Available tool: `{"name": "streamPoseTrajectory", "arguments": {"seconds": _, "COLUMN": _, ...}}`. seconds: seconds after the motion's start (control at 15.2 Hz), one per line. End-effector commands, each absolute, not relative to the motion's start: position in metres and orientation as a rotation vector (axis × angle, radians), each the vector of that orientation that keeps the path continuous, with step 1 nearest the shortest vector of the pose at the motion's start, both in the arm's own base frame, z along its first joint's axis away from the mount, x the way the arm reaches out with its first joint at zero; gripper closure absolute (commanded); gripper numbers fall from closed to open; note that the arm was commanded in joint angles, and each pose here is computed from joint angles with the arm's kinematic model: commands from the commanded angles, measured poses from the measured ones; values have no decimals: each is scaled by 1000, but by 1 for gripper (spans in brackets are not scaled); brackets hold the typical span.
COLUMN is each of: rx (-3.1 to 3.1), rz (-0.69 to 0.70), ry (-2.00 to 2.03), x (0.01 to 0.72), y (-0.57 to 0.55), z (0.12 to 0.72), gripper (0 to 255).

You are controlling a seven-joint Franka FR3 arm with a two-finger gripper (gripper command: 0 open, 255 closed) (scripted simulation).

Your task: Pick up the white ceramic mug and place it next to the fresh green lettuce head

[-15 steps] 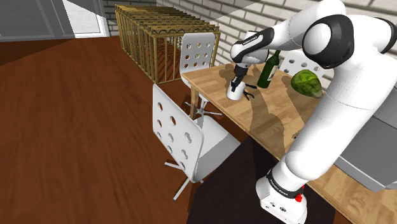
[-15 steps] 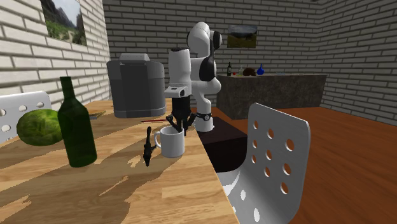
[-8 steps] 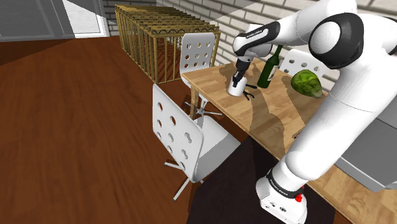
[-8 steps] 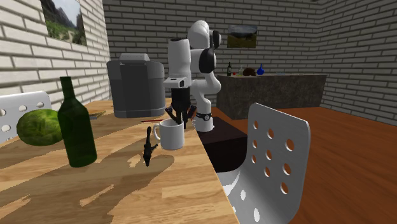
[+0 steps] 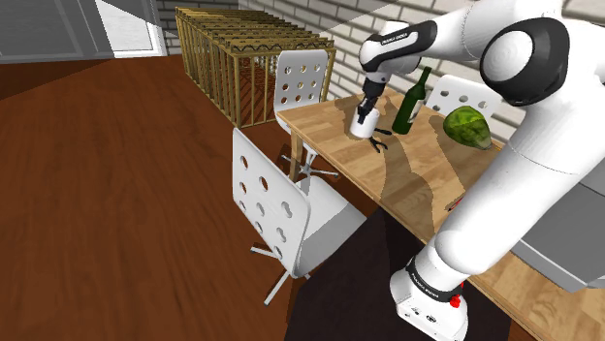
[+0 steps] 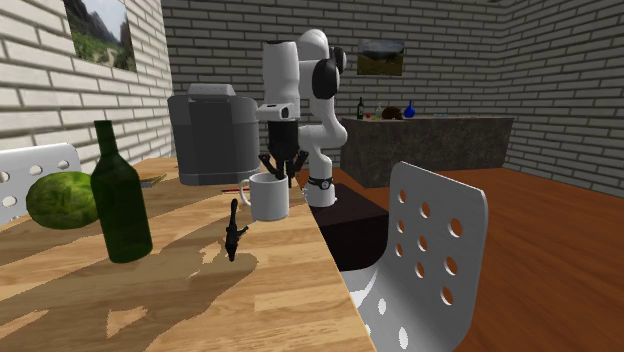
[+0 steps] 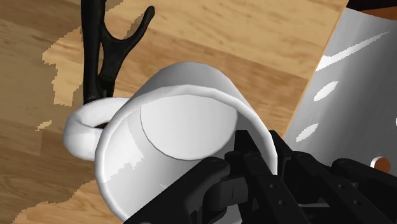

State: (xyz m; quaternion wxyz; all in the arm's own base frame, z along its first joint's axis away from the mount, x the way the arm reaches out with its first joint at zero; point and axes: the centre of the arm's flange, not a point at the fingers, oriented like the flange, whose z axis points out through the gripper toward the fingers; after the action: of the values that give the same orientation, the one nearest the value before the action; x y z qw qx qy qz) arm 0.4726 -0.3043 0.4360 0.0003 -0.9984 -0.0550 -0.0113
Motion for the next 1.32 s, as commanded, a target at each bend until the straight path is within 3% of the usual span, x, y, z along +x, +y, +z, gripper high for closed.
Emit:
{"name": "streamPoseTrajectory", "arguments": {"seconds": 0.0, "rx": -3136, "rz": -36, "ry": -172, "x": 472, "y": -303, "z": 447, "gripper": 255}}
{"name": "streamPoseTrajectory", "arguments": {"seconds": 1.25, "rx": -3136, "rz": -36, "ry": -172, "x": 472, "y": -303, "z": 548, "gripper": 255}}
